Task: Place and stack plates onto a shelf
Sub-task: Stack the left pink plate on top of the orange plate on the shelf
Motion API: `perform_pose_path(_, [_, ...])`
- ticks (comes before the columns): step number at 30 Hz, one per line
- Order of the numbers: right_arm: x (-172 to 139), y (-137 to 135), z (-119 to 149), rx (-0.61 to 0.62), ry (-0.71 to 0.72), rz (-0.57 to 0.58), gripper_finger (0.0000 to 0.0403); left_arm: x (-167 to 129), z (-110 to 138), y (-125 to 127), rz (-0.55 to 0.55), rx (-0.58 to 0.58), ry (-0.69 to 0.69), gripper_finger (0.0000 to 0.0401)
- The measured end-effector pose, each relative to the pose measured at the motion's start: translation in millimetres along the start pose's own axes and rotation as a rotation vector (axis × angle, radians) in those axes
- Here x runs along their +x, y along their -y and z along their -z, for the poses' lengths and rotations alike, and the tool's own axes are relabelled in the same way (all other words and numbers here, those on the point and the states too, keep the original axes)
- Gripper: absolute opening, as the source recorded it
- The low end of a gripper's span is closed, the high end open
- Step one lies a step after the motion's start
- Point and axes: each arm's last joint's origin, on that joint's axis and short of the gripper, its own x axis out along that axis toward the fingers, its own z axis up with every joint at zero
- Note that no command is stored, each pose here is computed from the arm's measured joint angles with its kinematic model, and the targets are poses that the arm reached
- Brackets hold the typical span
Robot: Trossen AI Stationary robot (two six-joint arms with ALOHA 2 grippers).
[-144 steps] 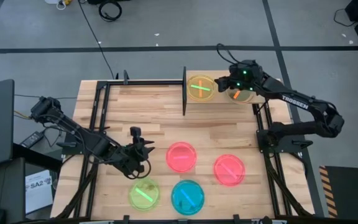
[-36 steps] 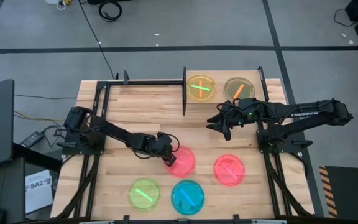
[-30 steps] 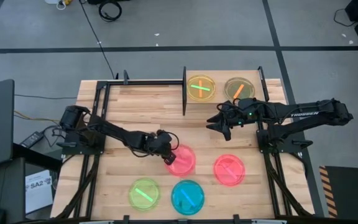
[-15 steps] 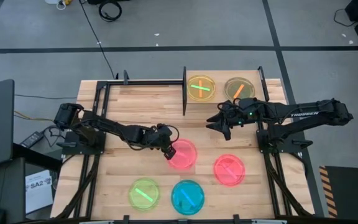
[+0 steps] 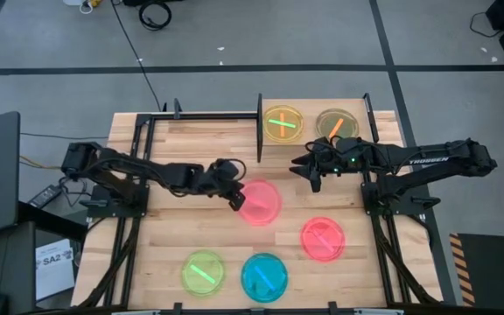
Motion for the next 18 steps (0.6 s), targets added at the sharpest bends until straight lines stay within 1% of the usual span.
perform_pose_path(3, [0.5,0.1,0.0,0.001,0.001,0.004,0.0171,-3.8,-8.3,-4.2,0.004,-0.015,0.032,0.0006])
perform_pose_path(6, [6.3,0.8,1.1,0.000,0.005,0.031,0.0171,-6.1,-15.9,-8.1,0.007,-0.033,0.063,0.0006])
perform_pose_path(12, [31.5,0.2,6.4,-0.005,-0.001,0.034,0.0171,-5.0,-26.0,-13.1,0.015,-0.029,0.114,0.0007])
perform_pose_path(18, [53.5,3.3,16.5,-0.012,-0.034,0.075,0.0171,-3.8,-30.1,-17.3,0.006,-0.041,0.127,0.0007])
